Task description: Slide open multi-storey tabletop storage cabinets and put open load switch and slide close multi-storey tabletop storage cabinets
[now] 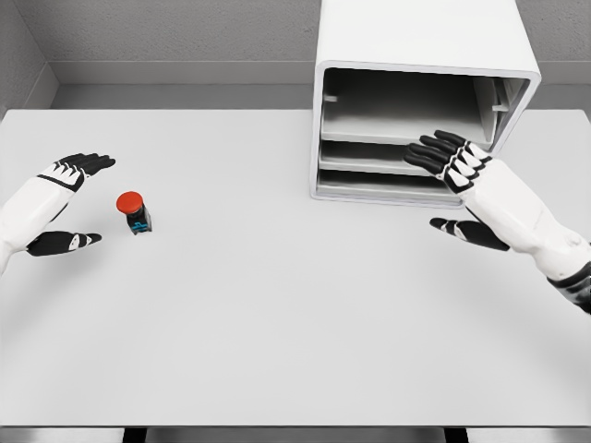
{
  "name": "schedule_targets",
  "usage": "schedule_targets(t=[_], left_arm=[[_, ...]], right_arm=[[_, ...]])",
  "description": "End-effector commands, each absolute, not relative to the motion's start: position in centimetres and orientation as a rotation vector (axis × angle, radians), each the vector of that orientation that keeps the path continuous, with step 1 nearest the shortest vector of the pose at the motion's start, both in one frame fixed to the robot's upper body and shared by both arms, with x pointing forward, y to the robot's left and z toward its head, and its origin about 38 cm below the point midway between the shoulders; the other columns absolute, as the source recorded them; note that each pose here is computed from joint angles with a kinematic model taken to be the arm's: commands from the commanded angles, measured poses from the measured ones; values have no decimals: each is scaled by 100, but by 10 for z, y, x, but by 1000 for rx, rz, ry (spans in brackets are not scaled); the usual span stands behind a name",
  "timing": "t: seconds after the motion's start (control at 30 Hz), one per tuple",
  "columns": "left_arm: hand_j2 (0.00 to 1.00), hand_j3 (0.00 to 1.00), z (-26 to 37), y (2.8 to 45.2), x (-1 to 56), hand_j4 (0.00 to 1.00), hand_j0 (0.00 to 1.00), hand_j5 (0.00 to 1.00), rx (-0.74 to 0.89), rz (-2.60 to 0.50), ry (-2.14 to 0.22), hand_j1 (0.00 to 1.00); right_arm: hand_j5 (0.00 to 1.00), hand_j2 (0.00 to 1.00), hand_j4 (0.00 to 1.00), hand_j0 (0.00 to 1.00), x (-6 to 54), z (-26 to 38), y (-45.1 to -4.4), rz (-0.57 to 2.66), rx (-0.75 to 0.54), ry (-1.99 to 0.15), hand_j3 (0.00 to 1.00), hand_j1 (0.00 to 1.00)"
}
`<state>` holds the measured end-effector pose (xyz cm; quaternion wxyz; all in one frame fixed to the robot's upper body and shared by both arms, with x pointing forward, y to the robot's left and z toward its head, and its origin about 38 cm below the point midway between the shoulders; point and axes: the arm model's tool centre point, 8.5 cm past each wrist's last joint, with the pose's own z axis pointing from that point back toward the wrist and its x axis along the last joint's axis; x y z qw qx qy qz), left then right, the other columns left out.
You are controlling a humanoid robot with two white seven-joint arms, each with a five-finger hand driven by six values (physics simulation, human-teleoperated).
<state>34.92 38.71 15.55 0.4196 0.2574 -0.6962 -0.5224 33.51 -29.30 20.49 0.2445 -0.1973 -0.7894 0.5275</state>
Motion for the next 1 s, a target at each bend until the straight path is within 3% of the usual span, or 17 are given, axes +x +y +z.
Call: schedule_targets(t=[0.0,0.57,0.97], left_arm=[[100,100,157,388,349,100,100,100,644,-1302,-1750,100],[100,100,156,387,349,100,100,100,642,-1304,-1749,100],[100,100,155,386,349,100,100,100,641,-1296,-1754,100]], right_arm=[[100,100,100,100,333,193,-281,1459,-479,-2137,100,100],[100,100,100,100,367,190,-273,1538,-451,-2038,100,100],[100,100,100,100,403,183,-291,1467,-514,-1977,100,100]])
